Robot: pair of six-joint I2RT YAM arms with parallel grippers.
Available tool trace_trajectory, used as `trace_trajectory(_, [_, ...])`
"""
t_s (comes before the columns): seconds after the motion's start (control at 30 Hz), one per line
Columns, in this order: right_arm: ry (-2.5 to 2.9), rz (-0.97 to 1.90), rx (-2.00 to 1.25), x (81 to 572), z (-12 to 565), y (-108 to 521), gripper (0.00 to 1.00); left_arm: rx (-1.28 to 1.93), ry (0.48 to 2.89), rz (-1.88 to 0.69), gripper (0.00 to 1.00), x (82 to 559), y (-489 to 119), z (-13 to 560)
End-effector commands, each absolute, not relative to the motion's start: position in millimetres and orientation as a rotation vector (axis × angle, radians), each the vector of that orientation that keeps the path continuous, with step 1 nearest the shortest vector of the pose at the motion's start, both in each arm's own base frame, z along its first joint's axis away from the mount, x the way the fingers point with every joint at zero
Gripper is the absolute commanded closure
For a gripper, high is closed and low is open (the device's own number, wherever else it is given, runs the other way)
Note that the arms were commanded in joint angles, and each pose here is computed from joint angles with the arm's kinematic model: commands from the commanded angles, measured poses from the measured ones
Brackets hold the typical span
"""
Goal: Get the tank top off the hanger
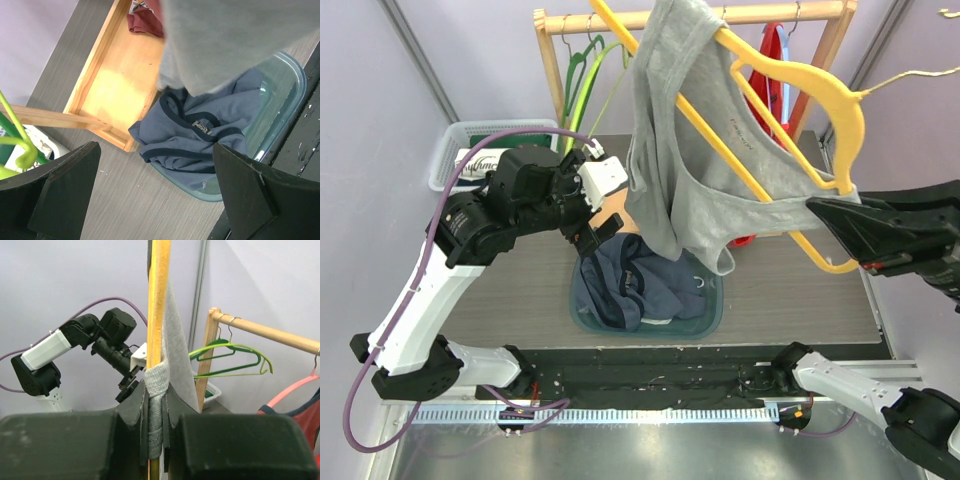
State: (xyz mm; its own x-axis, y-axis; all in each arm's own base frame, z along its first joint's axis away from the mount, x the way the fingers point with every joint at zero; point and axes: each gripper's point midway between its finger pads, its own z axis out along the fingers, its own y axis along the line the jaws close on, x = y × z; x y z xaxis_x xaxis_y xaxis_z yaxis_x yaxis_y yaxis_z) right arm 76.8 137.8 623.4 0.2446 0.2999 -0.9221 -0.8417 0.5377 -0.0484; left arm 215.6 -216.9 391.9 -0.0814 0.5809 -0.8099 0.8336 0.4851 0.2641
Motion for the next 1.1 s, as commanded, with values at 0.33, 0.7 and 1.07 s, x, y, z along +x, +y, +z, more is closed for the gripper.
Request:
trace_trajectory(0.33, [1.134,0.816,-0.633,112.8,594.7,157.4,0.99,1.13,1.704,-0.363,0.0,211.4,-212.4,422.2])
trace_trajectory(0.7, [1.441,0.715,-0.758,158.8,505.4,181.9,0.99,1.246,1.58,-0.452,0.0,170.5,-190.6,443.5])
trace_trajectory(1.07, [1.575,0.726,-1.158,156.1,406.5,208.9,0.99,1.454,1.456,-0.497,0.0,157.0,-201.0,433.5])
